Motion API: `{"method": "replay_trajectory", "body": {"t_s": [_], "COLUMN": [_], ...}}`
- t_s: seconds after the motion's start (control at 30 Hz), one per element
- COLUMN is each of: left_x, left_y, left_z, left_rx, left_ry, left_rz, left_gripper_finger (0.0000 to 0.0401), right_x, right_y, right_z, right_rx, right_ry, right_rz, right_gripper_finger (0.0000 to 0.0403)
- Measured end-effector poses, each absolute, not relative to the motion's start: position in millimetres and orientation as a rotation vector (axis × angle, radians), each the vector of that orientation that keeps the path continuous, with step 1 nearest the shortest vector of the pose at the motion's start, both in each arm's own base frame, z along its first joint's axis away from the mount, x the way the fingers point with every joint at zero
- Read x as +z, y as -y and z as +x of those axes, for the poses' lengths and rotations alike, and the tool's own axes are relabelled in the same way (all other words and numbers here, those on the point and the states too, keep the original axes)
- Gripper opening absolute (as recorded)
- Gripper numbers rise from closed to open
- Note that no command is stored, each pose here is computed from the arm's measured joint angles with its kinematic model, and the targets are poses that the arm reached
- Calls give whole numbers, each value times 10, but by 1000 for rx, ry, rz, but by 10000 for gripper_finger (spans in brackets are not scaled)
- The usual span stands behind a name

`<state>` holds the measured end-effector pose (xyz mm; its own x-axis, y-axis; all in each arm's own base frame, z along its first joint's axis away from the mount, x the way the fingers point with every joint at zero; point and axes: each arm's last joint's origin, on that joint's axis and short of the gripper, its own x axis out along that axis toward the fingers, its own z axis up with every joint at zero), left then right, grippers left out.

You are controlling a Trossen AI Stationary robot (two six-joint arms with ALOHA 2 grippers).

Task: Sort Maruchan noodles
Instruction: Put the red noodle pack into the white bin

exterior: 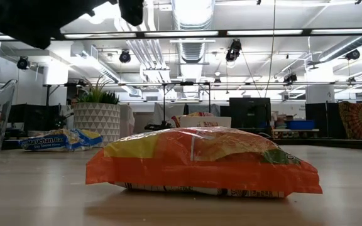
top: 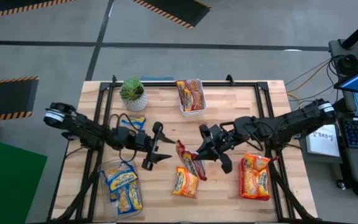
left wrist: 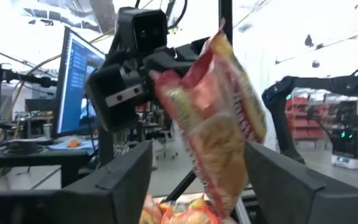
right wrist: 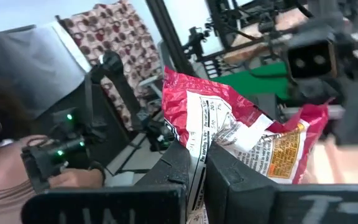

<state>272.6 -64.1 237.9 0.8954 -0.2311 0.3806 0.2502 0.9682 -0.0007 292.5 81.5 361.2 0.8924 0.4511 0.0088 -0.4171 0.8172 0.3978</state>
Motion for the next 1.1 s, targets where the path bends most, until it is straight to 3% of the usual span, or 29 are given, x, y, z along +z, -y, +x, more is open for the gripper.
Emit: {"method": "replay_trajectory", "body": {"t_s": [0.13, 0.47, 0.6, 0.77, 1.1], "left_x": [2321, 2259, 2236, 2194, 2183], "left_y": [698, 892, 906, 879, 810], "left_z": [2889, 3323, 3387, 3368, 3341], "left_rx": [-315, -656, -657, -595, -534], "left_ry": [416, 497, 486, 476, 459], "left_rz": [-49, -76, -95, -106, -114], "left_gripper_finger": [256, 258, 249, 201, 58], "right_x": [3687, 3668, 3640, 3638, 3632], "right_y": [-845, -905, -947, -960, -915], "right_z": [2994, 3137, 3166, 3154, 3097], "right_rx": [509, 565, 577, 579, 550], "right_ry": [-79, -110, -124, -133, -189], "right_rz": [399, 390, 389, 388, 383], "right_gripper_finger": [9, 9, 10, 11, 13]}}
